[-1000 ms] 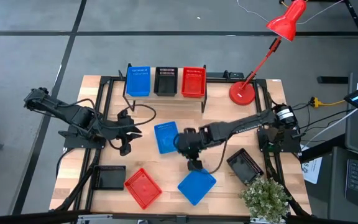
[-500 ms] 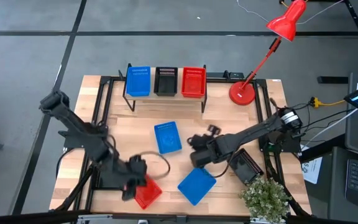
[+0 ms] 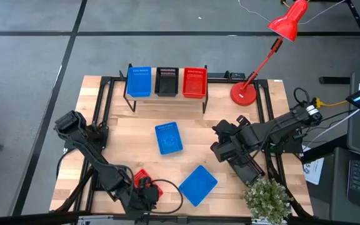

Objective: Stack baskets on shelf by color
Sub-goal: Stack the red bin on top of the red bins on the shelf

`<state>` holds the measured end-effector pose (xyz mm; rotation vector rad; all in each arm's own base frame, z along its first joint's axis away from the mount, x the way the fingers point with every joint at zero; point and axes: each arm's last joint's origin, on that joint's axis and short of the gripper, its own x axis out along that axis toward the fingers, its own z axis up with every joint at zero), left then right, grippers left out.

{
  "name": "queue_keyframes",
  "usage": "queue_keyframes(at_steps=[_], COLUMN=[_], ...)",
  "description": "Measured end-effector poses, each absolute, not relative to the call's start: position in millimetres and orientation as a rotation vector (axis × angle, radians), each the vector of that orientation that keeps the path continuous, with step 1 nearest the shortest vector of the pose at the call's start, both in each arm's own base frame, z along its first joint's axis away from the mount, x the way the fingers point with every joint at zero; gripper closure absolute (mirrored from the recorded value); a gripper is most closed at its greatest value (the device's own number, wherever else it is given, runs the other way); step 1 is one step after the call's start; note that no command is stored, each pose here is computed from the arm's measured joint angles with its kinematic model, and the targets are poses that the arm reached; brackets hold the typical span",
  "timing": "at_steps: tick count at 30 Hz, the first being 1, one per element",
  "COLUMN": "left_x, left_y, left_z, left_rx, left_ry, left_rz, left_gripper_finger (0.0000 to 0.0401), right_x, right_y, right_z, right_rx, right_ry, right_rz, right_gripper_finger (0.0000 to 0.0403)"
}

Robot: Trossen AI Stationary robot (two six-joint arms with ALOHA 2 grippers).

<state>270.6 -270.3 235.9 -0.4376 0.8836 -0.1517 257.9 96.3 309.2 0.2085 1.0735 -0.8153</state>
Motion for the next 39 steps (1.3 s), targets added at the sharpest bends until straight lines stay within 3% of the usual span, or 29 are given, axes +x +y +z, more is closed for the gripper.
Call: queue_keyframes(at_steps=[10,15,19,28,34,39], left_x=[271,257,268,338,392,404], left_y=[-260,-245,-234,-159,-86,-49], left_z=[207,196,165,149,158,168], left_rx=[-0.527,-0.411,-0.337,-0.195,-0.27,-0.314], left_ry=[1.05,1.203,1.349,1.157,0.975,0.938], left_rz=[0.16,0.325,0.391,0.48,0.378,0.283], left_gripper_finger=[0.0337,0.0337,0.0337,0.0337,0.0337,0.0337], right_x=[248,246,245,246,246,246], right_y=[110,115,117,116,116,116], right_z=[314,314,314,315,315,315], right_rx=[0.19,0.175,0.161,0.141,0.14,0.143], right_ry=[1.063,1.059,1.043,1.004,1.004,1.009], right_rz=[-0.753,-0.736,-0.737,-0.749,-0.749,-0.746], right_gripper_finger=[0.0323,0.0323,0.0323,0.0323,0.0323,0.0323])
